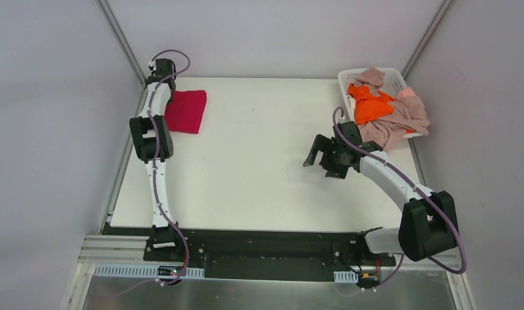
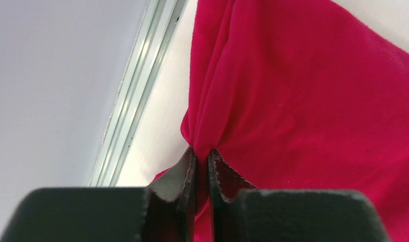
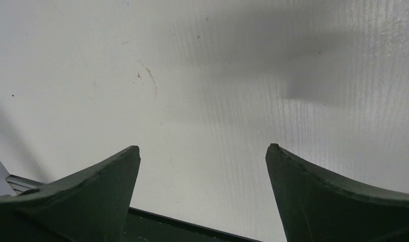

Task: Fold and stack the t-shirts
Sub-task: Put the neatly folded tshirt into the corner of the board with the left arm, then reset both arms

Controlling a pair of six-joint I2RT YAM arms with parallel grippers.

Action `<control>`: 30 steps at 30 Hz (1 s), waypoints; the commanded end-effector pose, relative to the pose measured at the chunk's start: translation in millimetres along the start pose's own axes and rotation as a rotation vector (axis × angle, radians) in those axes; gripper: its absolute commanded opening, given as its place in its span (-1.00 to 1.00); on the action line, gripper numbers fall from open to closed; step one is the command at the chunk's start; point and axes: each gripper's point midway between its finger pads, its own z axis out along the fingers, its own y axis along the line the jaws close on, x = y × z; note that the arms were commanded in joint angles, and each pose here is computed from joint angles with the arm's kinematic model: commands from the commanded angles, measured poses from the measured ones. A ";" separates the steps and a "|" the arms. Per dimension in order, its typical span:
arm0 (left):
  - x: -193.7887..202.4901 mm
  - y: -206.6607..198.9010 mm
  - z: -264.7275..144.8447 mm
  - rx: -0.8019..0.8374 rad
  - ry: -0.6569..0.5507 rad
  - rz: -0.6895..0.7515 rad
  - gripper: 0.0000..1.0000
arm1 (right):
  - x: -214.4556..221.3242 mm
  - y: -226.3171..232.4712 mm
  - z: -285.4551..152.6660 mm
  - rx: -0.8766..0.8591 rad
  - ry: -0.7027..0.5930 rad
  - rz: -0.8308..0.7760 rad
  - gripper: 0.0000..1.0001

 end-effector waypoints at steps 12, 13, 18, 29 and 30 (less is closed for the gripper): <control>-57.8 39.7 -89.8 0.019 -0.144 -0.221 0.92 | -12.3 -0.8 -12.9 0.001 -0.080 0.017 0.99; -58.8 39.3 -104.0 0.045 -0.151 -0.237 0.97 | -13.2 -0.1 -14.7 -0.003 -0.089 0.022 0.99; -40.0 30.6 -197.2 0.198 -0.170 -0.289 0.98 | -20.1 -3.3 -25.0 0.014 -0.150 0.071 0.99; 161.3 -15.6 -326.7 0.455 -0.063 -0.271 0.98 | -22.7 -16.0 -46.3 0.002 -0.302 0.122 0.99; 180.3 -17.3 -329.0 0.468 -0.050 -0.275 0.98 | -22.2 -17.9 -47.7 -0.002 -0.320 0.128 0.99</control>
